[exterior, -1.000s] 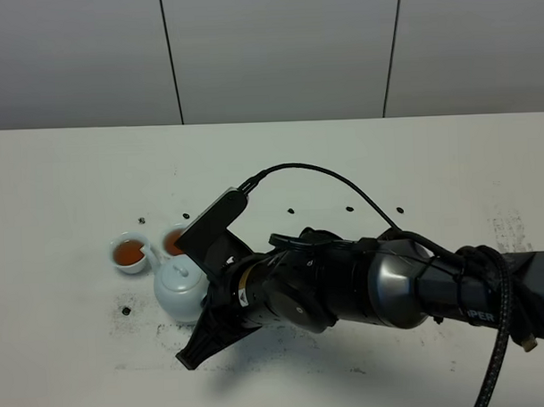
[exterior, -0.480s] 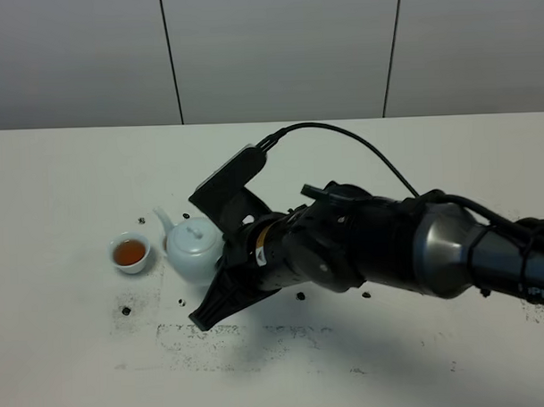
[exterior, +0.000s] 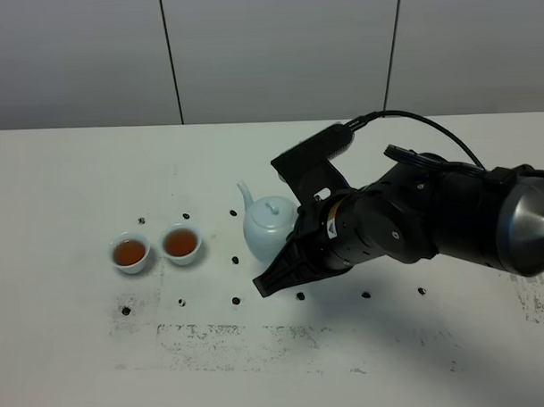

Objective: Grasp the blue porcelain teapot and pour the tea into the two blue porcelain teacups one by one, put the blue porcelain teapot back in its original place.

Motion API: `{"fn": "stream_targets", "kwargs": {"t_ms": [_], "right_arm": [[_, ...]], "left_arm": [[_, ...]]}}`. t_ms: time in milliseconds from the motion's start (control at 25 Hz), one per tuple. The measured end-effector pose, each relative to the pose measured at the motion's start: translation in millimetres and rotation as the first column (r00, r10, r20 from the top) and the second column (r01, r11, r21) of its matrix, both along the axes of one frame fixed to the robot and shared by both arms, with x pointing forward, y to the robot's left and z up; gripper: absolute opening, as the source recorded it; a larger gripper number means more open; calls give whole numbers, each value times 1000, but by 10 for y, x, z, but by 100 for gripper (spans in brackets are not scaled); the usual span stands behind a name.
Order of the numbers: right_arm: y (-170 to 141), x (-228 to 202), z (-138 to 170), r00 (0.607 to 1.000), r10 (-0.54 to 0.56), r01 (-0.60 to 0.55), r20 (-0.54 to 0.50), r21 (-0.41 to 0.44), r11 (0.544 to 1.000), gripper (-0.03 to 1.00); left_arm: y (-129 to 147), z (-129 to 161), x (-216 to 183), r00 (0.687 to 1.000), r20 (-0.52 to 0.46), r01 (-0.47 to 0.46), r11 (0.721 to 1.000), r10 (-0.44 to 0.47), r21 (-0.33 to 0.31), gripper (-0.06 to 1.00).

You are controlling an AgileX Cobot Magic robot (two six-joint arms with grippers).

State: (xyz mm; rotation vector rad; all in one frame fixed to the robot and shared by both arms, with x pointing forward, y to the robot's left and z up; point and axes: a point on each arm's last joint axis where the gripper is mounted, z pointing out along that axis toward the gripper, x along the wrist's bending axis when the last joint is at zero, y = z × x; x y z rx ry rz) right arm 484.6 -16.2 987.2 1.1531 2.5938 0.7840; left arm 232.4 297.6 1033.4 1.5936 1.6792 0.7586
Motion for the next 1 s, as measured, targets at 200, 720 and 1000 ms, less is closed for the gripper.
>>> {"fn": "stream_targets", "kwargs": {"t_ms": [200,720,1000], "right_arm": [[-81,-77,-170,999,-33,33,-35,1,999,3],[-169,-171,-533,996,-61,62,-65,21,998,3],[-180,-112,-691,994,-75,75,-79,2,997,3]], "left_arm": [[0,0,0,1000,0,0,1000,0,0,30],[0,0,0,1000,0,0,1000,0,0,30],[0,1,1,1000,1,0,1000,0,0,30]]}}
